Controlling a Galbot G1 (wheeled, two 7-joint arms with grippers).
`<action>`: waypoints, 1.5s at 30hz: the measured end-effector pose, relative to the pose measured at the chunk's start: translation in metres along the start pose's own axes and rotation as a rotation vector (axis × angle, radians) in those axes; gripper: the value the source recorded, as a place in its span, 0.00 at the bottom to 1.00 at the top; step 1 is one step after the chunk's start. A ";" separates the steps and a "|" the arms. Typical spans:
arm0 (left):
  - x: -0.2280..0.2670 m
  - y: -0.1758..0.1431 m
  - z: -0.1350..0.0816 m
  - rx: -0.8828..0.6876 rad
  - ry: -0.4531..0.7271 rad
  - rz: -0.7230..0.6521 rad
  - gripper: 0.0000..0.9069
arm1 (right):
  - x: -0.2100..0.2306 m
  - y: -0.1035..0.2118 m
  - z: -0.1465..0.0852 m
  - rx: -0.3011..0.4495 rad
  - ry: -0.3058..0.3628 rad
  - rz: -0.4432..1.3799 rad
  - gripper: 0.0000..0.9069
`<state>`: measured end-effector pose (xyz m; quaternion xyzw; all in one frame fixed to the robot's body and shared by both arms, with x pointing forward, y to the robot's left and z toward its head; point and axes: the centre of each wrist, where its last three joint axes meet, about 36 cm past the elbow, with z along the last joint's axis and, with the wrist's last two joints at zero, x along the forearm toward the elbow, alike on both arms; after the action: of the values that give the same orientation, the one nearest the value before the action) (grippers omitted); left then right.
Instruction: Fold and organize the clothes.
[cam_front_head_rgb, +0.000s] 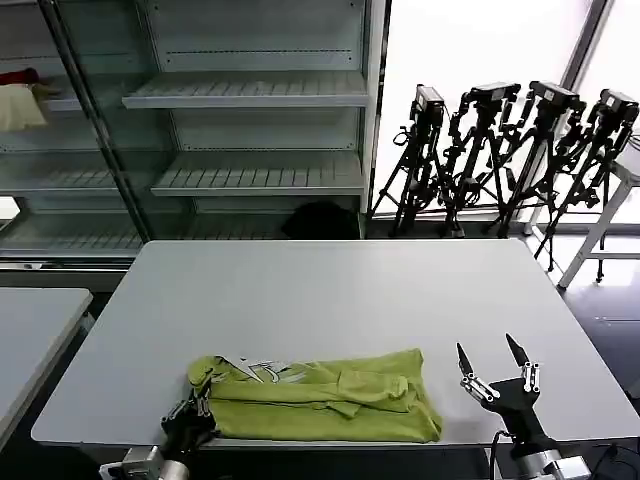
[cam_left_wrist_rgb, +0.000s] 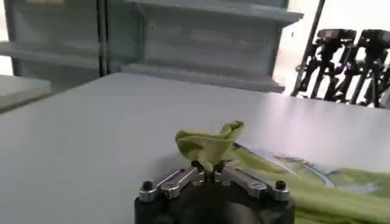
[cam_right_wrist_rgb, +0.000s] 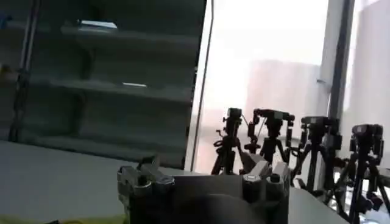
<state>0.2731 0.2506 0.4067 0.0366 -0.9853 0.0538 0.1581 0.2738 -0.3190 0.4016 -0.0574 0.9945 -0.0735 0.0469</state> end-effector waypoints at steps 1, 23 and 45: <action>-0.001 0.004 -0.004 -0.004 -0.009 -0.009 0.00 | 0.000 0.000 -0.001 0.000 -0.001 -0.001 1.00; 0.008 0.095 -0.103 -0.093 -0.185 -0.216 0.00 | -0.004 0.004 -0.004 -0.006 -0.010 -0.002 1.00; 0.015 -0.028 -0.028 -0.195 -0.206 0.118 0.01 | -0.003 0.015 -0.001 -0.021 -0.007 -0.014 1.00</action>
<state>0.2705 0.2249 0.4402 -0.0318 -0.9973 -0.0372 0.0554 0.2748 -0.3036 0.4002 -0.0651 0.9947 -0.0633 0.0490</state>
